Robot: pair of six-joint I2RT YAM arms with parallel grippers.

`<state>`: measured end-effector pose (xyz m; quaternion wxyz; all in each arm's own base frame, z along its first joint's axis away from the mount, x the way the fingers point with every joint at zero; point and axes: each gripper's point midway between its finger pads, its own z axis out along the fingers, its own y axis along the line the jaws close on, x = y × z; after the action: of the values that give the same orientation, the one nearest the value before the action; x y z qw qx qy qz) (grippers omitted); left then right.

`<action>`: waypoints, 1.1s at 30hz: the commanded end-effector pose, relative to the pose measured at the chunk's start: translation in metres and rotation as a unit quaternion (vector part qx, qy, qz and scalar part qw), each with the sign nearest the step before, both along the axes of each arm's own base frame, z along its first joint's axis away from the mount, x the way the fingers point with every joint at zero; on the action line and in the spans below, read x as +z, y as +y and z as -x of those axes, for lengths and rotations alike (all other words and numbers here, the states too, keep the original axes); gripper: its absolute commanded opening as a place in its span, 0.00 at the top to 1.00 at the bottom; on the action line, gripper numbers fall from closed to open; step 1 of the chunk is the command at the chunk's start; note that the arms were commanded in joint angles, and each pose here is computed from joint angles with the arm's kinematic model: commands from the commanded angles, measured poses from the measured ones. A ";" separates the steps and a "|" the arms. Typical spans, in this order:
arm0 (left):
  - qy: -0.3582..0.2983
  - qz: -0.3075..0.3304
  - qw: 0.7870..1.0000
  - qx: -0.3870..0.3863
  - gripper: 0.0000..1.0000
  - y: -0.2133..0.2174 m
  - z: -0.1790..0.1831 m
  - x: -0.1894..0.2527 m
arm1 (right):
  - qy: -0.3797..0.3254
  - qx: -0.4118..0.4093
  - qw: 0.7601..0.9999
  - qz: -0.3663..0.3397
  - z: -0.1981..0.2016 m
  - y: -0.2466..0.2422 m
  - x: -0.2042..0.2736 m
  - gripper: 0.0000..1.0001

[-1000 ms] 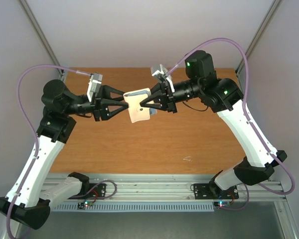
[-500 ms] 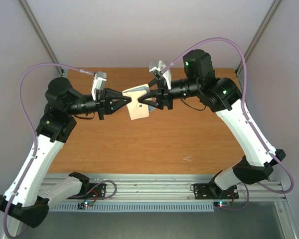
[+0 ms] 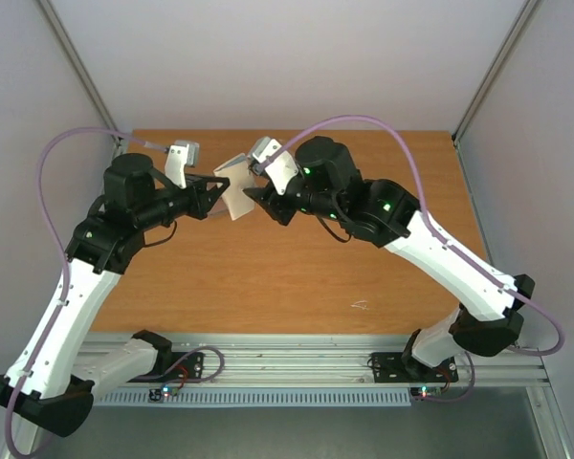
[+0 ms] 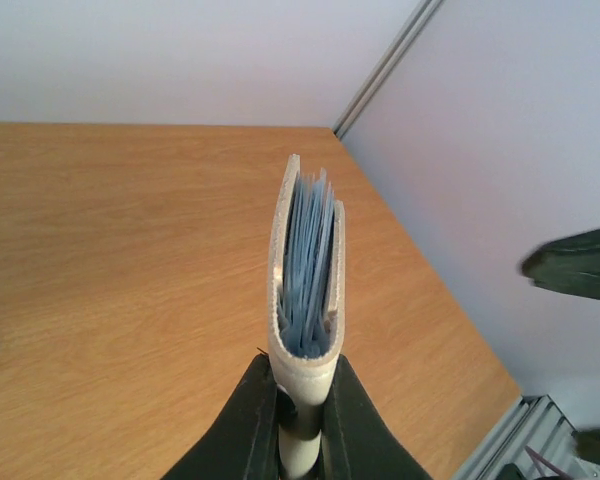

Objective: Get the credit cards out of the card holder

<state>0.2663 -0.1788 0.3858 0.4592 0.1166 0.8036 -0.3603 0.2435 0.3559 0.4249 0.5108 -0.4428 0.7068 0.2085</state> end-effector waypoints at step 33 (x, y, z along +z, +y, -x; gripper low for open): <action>-0.017 0.032 0.999 0.005 1.00 -0.003 -0.004 0.023 | 0.019 -0.005 0.994 0.104 -0.028 0.027 -0.066 0.61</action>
<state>0.2734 -0.1766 0.3810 0.4487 0.0897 0.8136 -0.3586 0.2825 0.3874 0.3675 0.4728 -0.4599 0.7394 0.1351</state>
